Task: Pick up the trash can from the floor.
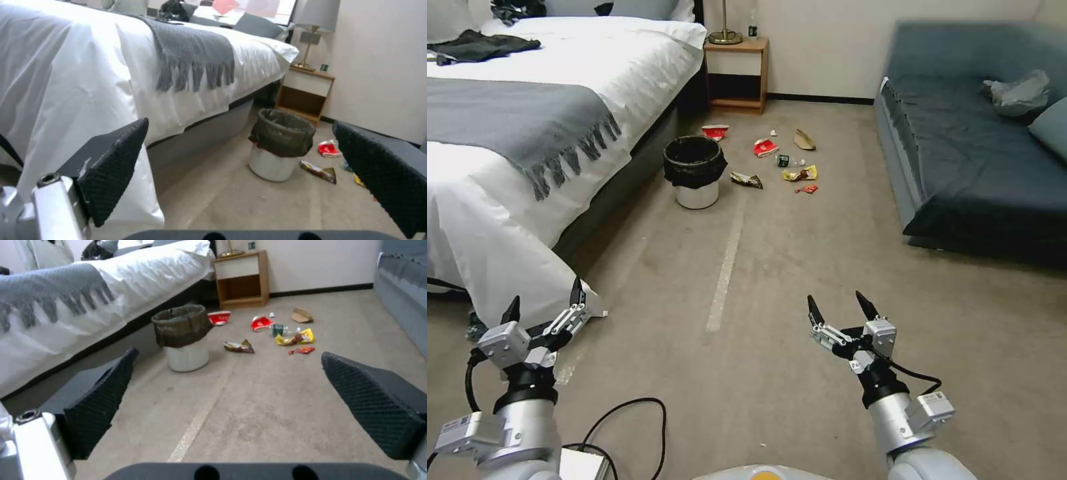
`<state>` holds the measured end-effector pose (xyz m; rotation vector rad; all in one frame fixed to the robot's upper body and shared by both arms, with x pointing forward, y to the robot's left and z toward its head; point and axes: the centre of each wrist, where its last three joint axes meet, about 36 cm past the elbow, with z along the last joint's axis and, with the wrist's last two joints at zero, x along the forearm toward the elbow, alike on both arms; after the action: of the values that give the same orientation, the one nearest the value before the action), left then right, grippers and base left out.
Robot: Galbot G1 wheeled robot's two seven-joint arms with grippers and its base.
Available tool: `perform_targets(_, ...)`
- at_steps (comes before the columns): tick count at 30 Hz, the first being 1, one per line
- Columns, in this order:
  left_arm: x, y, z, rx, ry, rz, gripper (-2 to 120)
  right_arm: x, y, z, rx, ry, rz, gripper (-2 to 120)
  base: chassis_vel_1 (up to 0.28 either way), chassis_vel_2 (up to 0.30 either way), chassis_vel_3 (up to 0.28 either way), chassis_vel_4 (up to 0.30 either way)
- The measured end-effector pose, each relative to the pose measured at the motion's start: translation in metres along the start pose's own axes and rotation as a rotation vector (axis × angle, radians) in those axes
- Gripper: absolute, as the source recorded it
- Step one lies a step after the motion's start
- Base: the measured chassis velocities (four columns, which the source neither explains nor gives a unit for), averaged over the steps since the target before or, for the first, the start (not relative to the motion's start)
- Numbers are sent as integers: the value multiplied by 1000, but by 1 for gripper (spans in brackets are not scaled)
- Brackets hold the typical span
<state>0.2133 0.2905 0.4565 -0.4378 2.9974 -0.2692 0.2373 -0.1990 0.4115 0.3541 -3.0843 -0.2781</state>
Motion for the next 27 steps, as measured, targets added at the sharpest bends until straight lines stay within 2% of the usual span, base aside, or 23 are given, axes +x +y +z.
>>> perform_targets(27, 0, 2, 3, 7, 12, -2, 100, -1, -2, 4, 14, -13, -7, 100, -79, 75, 78, -80)
